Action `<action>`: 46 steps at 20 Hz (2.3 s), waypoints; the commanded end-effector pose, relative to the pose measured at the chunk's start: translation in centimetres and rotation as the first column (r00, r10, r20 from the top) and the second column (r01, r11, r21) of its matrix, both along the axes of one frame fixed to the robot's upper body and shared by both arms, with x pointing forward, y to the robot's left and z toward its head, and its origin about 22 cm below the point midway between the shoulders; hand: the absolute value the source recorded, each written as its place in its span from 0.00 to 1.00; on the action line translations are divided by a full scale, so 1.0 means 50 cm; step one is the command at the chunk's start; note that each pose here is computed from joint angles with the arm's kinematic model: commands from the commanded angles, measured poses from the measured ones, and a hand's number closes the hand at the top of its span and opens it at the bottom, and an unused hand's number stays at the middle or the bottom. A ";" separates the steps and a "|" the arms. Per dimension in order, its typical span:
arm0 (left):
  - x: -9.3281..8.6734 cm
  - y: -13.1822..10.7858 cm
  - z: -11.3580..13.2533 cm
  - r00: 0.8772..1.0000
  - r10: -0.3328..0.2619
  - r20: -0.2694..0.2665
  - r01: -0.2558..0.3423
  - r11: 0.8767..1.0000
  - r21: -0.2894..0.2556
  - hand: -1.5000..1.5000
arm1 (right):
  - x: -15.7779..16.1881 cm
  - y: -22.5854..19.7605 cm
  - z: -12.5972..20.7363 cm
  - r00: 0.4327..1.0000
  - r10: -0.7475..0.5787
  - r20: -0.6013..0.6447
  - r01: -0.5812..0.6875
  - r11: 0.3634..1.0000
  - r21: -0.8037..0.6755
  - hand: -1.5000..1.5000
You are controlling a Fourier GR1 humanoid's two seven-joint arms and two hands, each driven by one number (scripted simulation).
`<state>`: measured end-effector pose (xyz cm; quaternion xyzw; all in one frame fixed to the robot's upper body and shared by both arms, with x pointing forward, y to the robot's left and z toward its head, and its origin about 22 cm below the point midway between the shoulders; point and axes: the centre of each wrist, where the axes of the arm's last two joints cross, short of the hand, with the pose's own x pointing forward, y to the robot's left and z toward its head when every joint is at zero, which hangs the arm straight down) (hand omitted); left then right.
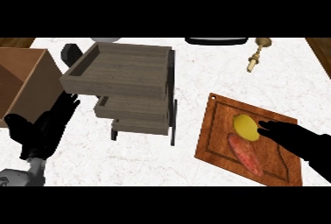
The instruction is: Pick the sweet potato from the cutting board and place it in the tiered basket
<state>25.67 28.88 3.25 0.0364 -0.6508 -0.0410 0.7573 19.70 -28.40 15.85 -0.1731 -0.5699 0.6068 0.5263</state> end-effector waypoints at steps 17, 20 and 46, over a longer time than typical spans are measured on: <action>-0.006 -0.003 0.028 1.000 -0.007 -0.004 0.007 1.000 0.008 0.50 | 0.007 0.123 -0.169 0.985 -0.161 -0.055 0.148 0.971 -0.187 0.00; 0.037 -0.025 0.010 1.000 0.002 0.002 -0.002 1.000 0.000 0.50 | 0.013 0.126 -0.210 0.989 -0.145 -0.025 0.137 0.969 -0.204 0.00; 0.039 -0.010 -0.001 1.000 -0.007 0.006 0.007 1.000 -0.027 0.50 | 0.043 0.087 -0.318 0.999 -0.011 0.037 0.024 0.937 -0.350 1.00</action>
